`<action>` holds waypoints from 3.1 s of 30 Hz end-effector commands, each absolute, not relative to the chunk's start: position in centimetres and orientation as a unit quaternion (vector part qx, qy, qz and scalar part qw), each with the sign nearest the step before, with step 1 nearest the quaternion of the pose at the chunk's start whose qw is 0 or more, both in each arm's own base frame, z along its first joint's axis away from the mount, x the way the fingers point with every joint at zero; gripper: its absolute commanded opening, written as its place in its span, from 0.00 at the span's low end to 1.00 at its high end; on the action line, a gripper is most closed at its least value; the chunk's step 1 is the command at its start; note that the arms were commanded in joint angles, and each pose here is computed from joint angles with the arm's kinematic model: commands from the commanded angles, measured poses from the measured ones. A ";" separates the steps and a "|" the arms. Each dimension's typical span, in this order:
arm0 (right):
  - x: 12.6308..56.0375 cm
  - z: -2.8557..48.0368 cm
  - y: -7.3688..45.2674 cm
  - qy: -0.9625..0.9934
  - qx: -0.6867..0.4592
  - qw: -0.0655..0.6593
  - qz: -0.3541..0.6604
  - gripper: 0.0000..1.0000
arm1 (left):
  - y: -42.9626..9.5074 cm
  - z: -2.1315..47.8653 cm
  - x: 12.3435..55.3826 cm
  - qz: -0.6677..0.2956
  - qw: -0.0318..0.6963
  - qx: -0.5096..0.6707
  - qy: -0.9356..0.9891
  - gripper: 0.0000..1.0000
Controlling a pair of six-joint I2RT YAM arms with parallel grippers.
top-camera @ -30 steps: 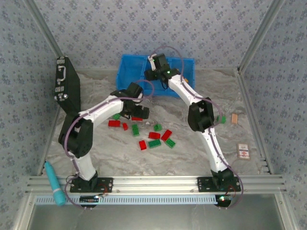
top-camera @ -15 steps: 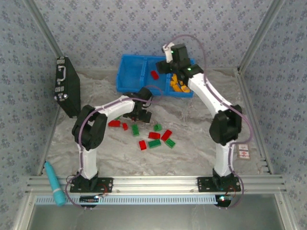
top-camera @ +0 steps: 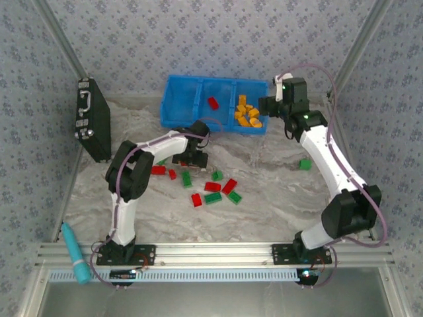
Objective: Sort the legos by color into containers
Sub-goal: Pick up the lego from the center of the table, then place the lego in the container, then pick up the lego from the middle-right of the table.
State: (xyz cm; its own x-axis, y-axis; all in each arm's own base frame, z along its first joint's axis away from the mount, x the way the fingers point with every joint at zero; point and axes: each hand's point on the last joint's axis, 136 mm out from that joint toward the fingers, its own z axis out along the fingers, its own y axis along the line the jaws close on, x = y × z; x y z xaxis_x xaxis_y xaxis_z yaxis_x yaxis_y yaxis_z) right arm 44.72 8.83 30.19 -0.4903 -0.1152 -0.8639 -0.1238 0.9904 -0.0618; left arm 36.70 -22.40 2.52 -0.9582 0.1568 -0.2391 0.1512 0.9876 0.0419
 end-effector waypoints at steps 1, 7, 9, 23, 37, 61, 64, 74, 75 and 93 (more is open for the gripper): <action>42.4 28.8 7.2 0.880 -0.056 0.472 -0.020 0.87 | -22.1 1.4 37.6 0.006 0.118 0.048 0.992 0.86; 39.7 26.3 3.0 0.899 -0.006 0.434 -0.055 0.89 | -21.8 1.0 37.3 -0.003 0.112 0.044 0.993 0.76; 38.8 25.2 2.0 0.906 0.021 0.421 -0.041 0.89 | -21.6 0.9 37.2 0.001 0.110 0.046 0.993 0.74; 33.0 13.5 -6.2 0.923 0.257 0.279 0.066 0.88 | -20.5 3.2 36.9 0.027 0.120 0.074 0.990 0.55; 31.4 9.3 -7.8 0.916 0.307 0.241 0.090 0.91 | -28.6 21.8 47.8 -0.062 0.338 0.117 0.932 0.56; 31.7 6.3 -8.1 0.925 0.294 0.224 0.083 0.89 | -31.0 17.0 55.7 -0.101 0.345 0.113 0.926 0.65; 31.9 6.4 -8.2 0.927 0.292 0.224 0.080 0.89 | -31.2 16.8 55.7 -0.107 0.342 0.119 0.926 0.67; 32.9 5.7 -8.3 0.928 0.289 0.221 0.087 0.89 | -31.6 17.7 55.7 -0.117 0.350 0.135 0.920 0.75; 33.1 5.7 -8.3 0.927 0.288 0.223 0.089 0.88 | -31.6 18.0 55.7 -0.118 0.352 0.134 0.919 0.76; 35.5 4.0 -7.1 0.936 0.267 0.208 0.101 0.83 | -27.1 27.9 51.4 -0.066 0.403 0.158 0.899 0.80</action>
